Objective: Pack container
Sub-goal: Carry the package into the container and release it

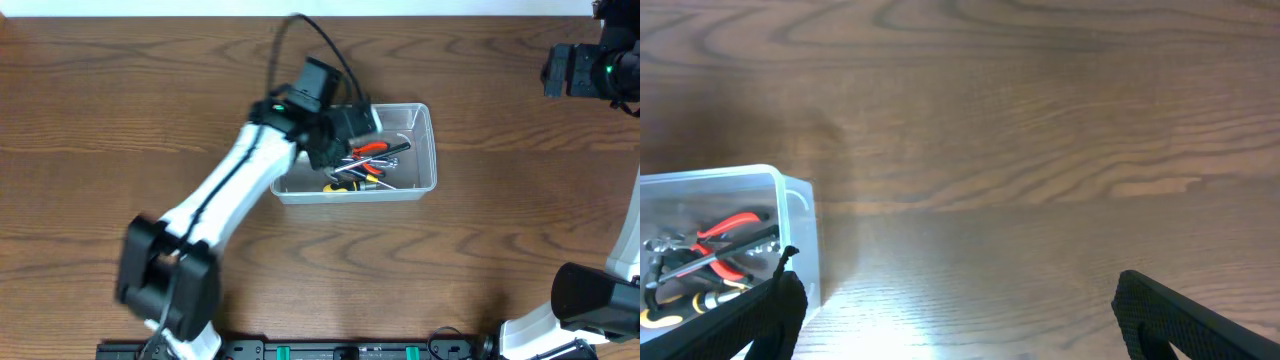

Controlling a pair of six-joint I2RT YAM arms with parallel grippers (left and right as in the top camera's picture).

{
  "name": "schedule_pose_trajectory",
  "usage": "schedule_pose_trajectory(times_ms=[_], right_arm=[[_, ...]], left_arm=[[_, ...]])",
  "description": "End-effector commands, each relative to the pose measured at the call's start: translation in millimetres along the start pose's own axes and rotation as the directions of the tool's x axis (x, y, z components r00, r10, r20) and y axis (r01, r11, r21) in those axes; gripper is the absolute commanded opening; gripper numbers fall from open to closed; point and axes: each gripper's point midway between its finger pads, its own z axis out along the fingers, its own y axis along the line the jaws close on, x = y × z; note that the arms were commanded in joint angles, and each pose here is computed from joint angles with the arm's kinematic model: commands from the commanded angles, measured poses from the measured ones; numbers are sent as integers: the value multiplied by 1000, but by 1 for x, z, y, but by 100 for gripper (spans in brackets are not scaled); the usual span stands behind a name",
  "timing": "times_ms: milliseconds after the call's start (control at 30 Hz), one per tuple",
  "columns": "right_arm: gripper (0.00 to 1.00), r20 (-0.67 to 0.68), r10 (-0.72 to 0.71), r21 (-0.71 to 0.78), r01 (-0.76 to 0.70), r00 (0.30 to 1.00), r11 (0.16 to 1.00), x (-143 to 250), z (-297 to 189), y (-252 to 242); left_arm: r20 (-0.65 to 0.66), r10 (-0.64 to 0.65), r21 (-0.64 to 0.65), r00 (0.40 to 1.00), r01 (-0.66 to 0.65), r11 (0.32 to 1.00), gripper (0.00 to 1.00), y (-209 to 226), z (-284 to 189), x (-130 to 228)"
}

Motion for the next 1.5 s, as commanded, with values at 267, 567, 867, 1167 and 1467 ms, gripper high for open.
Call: schedule_pose_trajectory(times_ms=[267, 567, 867, 1167, 1467], right_arm=[[99, -16, 0, 3, 0, 1000, 1000, 3, 4, -2], [99, -25, 1, 2, -1, 1000, 1000, 5, 4, -2], [99, -44, 3, 1, -3, 999, 1000, 9, 4, -1], [99, -52, 3, 0, -3, 999, 1000, 11, 3, -1], [99, -52, 2, -2, -2, 999, 1000, 11, 3, -1]], left_arm=[[-33, 32, 103, 999, -28, 994, 6, -38, 14, -8], [-47, 24, 110, 999, -19, 994, 39, -38, 13, -3], [-106, -10, 5, 994, 11, 1000, 48, -7, 10, 16], [-162, -41, -162, 986, 14, 987, 55, 32, 5, 29], [-102, -166, -328, 981, 125, 936, 69, 60, -16, 20]])
